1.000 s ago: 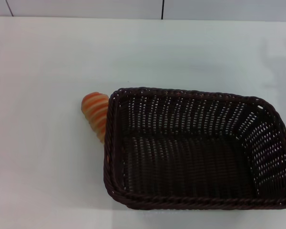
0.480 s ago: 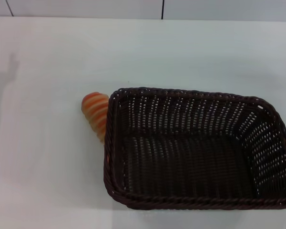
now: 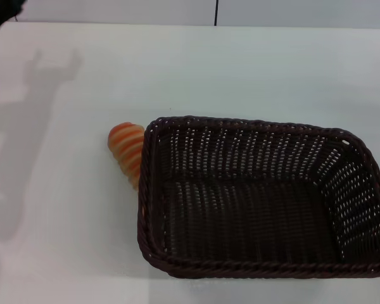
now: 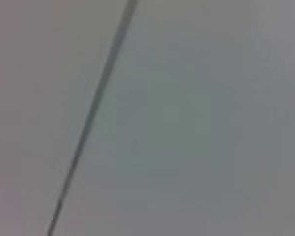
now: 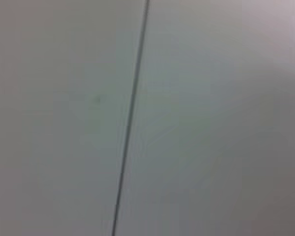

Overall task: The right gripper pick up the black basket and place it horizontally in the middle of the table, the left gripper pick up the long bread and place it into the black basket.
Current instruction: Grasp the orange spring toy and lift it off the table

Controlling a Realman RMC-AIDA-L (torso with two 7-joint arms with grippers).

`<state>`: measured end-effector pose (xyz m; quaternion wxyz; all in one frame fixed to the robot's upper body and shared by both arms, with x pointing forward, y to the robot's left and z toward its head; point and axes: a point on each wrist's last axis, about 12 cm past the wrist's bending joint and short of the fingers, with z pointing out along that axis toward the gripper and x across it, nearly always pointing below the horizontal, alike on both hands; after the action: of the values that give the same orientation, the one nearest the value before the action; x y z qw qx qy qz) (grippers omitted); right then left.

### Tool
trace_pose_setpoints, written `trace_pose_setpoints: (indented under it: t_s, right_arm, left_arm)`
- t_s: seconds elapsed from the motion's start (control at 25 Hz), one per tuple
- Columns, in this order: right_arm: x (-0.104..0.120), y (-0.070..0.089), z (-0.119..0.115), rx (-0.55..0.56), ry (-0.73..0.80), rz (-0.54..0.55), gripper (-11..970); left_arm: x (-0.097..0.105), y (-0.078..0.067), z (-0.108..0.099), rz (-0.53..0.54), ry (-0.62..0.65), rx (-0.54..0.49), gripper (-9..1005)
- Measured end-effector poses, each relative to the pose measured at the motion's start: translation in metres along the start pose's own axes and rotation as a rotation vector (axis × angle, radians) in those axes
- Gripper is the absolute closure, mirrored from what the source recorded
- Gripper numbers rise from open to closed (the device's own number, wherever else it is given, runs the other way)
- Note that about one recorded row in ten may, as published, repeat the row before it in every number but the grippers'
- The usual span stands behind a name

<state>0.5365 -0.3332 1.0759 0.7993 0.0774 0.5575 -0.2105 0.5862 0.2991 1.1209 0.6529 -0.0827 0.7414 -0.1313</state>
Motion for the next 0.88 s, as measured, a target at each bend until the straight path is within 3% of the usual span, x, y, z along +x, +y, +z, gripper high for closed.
trace_pose_setpoints:
  t_s: [0.32,0.72,0.88]
  right_arm:
    - [0.006,-0.006,0.01,-0.004,0.013,0.016,372]
    - [0.006,-0.004,0.024,-0.055,0.021,-0.01,372]
    - [0.005,-0.003,0.028,-0.081,0.019,-0.017,372]
  left_arm:
    - [-0.038,-0.052,0.003,0.084,0.374,-0.081,168]
    - [-0.053,-0.081,-0.005,0.091,0.578,-0.092,171]
    - [-0.05,-0.084,-0.008,0.039,0.646,-0.129,176]
